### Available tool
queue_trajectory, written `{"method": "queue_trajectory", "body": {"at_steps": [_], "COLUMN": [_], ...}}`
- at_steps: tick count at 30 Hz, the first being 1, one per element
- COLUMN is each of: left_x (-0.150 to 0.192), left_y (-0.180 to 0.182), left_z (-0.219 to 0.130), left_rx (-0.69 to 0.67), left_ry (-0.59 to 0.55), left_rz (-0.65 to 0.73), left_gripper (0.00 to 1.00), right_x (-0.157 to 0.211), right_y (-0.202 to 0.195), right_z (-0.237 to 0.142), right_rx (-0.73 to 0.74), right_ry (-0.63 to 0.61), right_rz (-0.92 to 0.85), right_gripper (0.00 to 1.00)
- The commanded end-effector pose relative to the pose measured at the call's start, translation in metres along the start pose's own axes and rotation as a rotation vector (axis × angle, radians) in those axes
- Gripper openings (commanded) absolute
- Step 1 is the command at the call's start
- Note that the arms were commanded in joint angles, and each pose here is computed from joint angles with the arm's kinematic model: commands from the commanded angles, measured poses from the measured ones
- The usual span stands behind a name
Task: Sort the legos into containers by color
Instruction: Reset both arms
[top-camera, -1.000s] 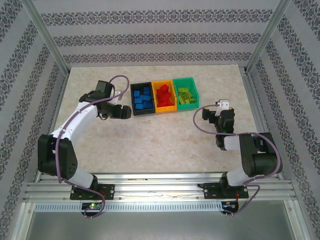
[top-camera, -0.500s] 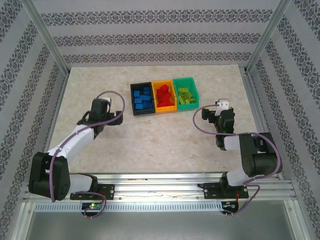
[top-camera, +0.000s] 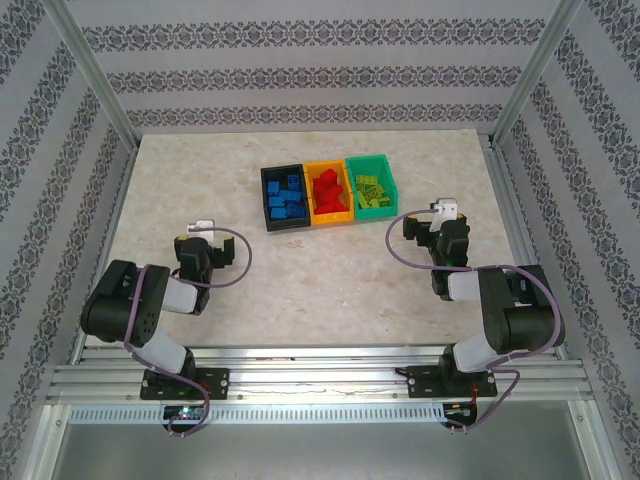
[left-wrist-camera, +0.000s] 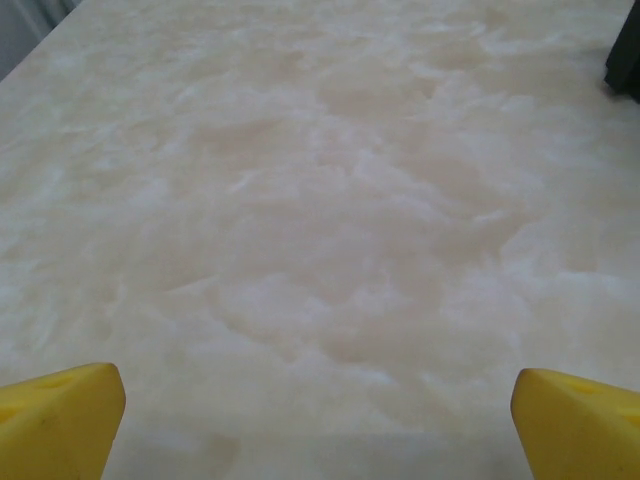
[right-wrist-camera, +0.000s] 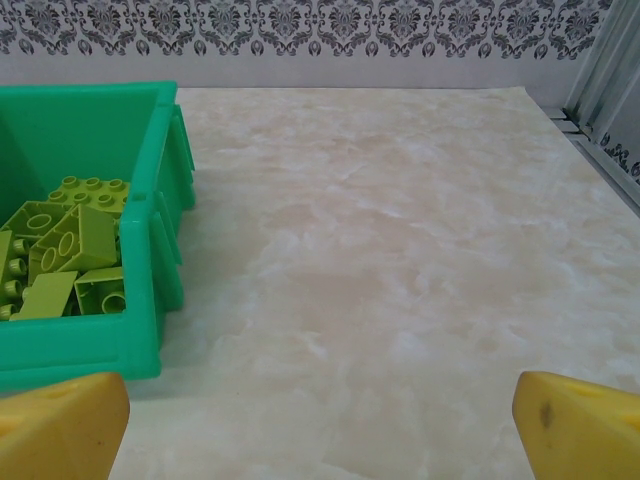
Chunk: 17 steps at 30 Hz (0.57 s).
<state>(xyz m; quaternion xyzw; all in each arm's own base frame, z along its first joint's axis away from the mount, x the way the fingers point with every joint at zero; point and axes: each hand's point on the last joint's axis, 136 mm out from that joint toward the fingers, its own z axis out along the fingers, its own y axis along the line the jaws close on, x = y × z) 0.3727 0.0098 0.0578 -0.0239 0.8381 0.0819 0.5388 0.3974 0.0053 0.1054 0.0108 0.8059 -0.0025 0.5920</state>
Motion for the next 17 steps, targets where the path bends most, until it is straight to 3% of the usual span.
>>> {"method": "queue_trajectory", "body": {"at_steps": [1,17], "left_x": [-0.0386,-0.0404], "left_y": [-0.0001,0.0036], "left_z": [0.0063,0.0060], "left_rx": [0.022,0.011], "left_ry": [-0.118,-0.123], "left_rz": [-0.015,-0.025], "left_gripper": [0.99,0.99], "right_x": [-0.0021,-0.0016], "right_y": [0.0012,0.0012], "right_z": [-0.0004,0.0003], "right_rx": [-0.015,-0.019], "right_ry": [-0.019,-0.016], "right_rz": [-0.007,-0.004], "right_gripper": [0.98,0.98]}}
